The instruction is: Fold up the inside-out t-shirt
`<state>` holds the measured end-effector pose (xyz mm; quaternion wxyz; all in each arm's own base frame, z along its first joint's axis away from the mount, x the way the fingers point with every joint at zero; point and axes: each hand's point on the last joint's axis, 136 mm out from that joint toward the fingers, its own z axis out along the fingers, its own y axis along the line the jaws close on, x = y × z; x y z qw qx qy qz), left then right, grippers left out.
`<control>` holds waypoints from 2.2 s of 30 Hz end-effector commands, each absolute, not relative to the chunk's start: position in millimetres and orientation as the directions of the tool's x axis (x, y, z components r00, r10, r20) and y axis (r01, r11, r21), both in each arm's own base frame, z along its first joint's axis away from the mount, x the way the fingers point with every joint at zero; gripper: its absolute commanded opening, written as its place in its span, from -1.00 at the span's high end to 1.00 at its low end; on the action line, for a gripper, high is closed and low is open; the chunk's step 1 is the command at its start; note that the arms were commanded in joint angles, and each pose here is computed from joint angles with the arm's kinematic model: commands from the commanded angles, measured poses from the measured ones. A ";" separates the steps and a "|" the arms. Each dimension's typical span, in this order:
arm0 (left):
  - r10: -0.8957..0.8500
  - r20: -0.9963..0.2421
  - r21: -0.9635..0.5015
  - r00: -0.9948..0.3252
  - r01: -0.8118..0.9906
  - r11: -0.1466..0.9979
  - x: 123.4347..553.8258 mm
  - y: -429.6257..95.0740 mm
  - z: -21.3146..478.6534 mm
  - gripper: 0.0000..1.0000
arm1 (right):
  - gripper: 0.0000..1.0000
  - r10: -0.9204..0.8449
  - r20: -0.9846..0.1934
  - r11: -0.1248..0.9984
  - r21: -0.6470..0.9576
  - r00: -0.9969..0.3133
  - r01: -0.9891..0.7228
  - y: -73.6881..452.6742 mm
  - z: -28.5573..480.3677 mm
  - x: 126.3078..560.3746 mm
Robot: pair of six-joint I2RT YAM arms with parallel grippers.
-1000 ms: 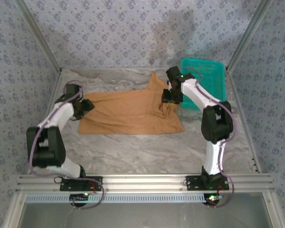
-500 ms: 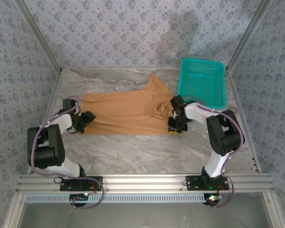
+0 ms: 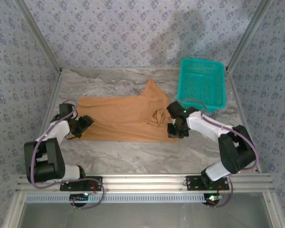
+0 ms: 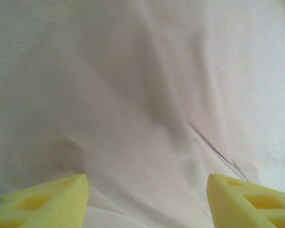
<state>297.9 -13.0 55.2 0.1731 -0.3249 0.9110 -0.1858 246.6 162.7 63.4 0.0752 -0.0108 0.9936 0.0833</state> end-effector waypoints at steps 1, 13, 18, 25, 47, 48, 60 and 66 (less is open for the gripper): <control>-0.593 -0.301 -0.405 -0.747 -0.462 0.789 303.6 -18.8 86.8 -0.32 | 0.45 -0.025 -0.322 0.970 0.222 -0.946 -0.101 189.4 105.1 285.1; -0.577 -0.286 -0.382 -0.765 -0.462 0.801 296.1 -19.7 68.5 -0.29 | 0.12 -0.079 -0.322 0.929 0.320 -0.943 -0.187 258.8 82.4 357.6; -0.579 -0.276 -0.387 -0.767 -0.463 0.798 296.9 -21.0 63.7 -0.29 | 0.06 -0.087 -0.287 0.935 0.306 -0.954 -0.177 262.2 61.1 362.5; -0.582 -0.273 -0.398 -0.766 -0.461 0.793 299.2 -23.0 62.2 -0.29 | 0.80 -0.079 -0.284 0.933 0.316 -0.956 -0.171 268.5 59.1 368.4; -0.555 -0.238 -0.388 -0.797 -0.446 0.806 293.9 -34.4 45.0 -0.28 | 0.00 -0.246 -0.350 0.961 0.030 -0.904 -0.274 299.4 96.3 447.2; -0.551 -0.245 -0.378 -0.798 -0.445 0.812 292.4 -32.5 46.1 -0.28 | -0.01 -0.237 -0.352 0.963 0.035 -0.905 -0.266 296.9 99.8 441.8; -0.555 -0.250 -0.385 -0.793 -0.444 0.809 299.7 -29.6 48.6 -0.28 | 0.34 -0.079 -0.245 0.954 0.262 -0.966 -0.145 244.6 78.2 323.9; -0.563 -0.245 -0.395 -0.789 -0.449 0.801 302.4 -26.4 49.7 -0.28 | 0.18 -0.031 -0.220 0.989 0.132 -0.975 -0.061 188.4 72.7 279.1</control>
